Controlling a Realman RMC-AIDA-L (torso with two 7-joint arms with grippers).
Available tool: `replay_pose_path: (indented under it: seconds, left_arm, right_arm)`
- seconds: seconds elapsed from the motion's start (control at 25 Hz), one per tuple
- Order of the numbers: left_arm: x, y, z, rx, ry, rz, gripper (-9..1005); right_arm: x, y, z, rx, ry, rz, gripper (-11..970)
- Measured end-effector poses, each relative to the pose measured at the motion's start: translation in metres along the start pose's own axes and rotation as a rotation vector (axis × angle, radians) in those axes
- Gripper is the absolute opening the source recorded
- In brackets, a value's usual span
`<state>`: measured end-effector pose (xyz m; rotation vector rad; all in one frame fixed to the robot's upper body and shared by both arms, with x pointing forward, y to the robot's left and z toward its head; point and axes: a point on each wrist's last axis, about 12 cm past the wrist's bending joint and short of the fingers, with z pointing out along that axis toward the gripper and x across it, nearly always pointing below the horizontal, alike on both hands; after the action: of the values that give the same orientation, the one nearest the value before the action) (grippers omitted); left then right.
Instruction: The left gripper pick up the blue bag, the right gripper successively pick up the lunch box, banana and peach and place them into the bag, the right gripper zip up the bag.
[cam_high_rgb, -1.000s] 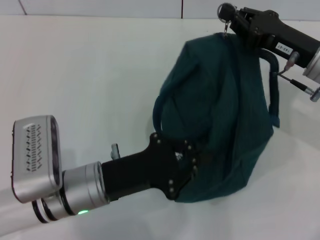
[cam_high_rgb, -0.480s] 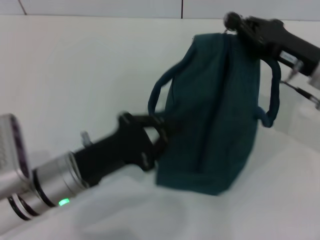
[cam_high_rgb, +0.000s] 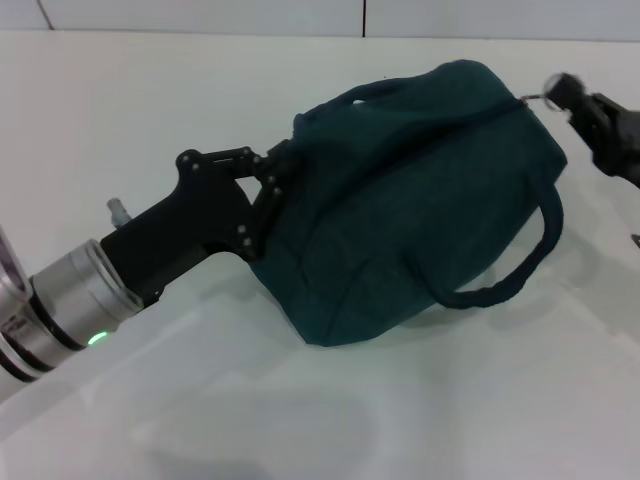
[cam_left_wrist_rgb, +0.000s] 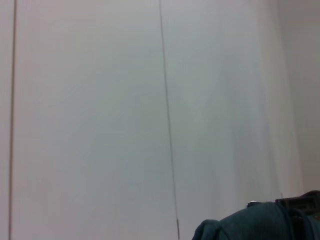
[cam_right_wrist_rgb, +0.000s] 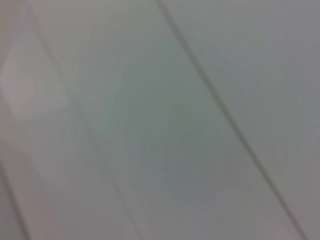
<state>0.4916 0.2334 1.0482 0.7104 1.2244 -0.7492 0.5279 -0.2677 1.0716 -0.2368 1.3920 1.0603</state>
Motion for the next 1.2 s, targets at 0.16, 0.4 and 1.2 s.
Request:
replay_pose_path:
  seconds: [0.16,0.4,1.2]
  left_arm:
    - [-0.003,0.004,0.003,0.063,0.018,-0.021,120]
    - [-0.008,0.007,-0.002,0.083,0.024,-0.129,130]
    - [-0.077,0.058,0.034,0.256,0.113,-0.276,298]
  right_arm:
    - [0.004,-0.003,-0.009,0.065,-0.035,0.065,55]
    - [0.006,-0.001,-0.010,0.056,-0.032,0.103,56]
    - [0.005,-0.001,-0.009,0.049,-0.032,0.123,60]
